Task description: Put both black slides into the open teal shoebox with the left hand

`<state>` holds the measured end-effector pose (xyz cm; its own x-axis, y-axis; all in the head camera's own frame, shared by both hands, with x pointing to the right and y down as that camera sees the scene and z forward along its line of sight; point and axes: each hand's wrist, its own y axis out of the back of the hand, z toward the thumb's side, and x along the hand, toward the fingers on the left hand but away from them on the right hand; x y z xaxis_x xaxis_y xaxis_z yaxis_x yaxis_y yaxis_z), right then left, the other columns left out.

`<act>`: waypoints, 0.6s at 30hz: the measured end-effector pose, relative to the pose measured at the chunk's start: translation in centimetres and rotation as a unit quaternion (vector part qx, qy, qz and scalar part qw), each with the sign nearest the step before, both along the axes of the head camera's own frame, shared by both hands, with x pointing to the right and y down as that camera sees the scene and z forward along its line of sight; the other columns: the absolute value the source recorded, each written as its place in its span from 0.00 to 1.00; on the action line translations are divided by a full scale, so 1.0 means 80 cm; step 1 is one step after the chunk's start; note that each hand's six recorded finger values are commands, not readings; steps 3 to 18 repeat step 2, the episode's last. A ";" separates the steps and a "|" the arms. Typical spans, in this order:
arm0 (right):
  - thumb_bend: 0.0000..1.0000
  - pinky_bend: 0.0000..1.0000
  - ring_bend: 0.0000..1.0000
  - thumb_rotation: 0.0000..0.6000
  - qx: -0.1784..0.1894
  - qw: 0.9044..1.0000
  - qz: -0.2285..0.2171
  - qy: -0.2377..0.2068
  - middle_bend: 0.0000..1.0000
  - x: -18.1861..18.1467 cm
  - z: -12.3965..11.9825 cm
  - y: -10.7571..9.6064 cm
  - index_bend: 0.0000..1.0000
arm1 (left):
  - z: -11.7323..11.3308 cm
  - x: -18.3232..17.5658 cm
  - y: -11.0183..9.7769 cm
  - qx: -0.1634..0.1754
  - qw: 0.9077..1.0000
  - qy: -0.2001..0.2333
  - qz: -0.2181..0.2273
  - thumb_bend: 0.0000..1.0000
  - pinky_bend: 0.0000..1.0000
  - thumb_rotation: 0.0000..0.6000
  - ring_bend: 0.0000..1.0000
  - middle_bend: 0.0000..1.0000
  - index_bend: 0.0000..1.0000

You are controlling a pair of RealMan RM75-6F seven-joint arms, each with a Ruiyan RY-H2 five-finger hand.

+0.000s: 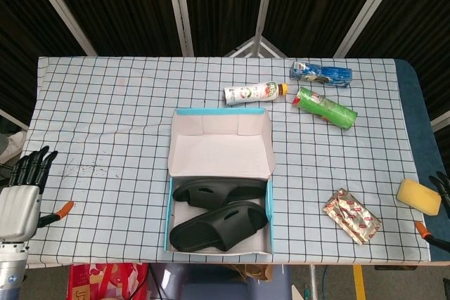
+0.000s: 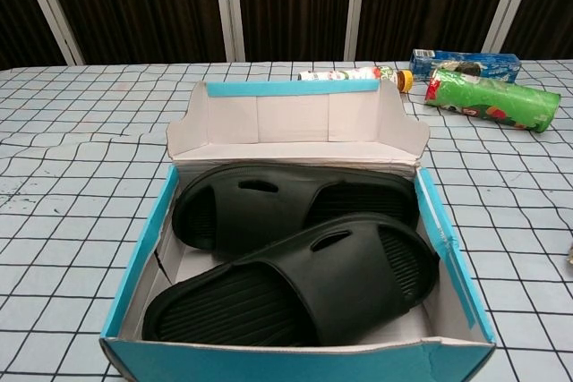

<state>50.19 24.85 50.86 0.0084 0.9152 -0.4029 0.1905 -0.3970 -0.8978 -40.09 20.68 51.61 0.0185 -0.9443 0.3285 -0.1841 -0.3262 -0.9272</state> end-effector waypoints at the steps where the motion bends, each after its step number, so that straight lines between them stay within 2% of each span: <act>1: 0.31 0.00 0.00 1.00 0.000 1.000 -0.002 0.001 0.02 -0.001 0.000 0.000 0.07 | -0.002 -0.004 0.001 0.001 1.000 0.000 0.000 0.26 0.00 1.00 0.00 0.00 0.00; 18: 0.31 0.00 0.00 1.00 0.000 1.000 -0.003 0.001 0.02 -0.002 0.001 -0.001 0.07 | -0.003 -0.007 0.001 0.001 1.000 0.001 0.000 0.26 0.00 1.00 0.00 0.00 0.00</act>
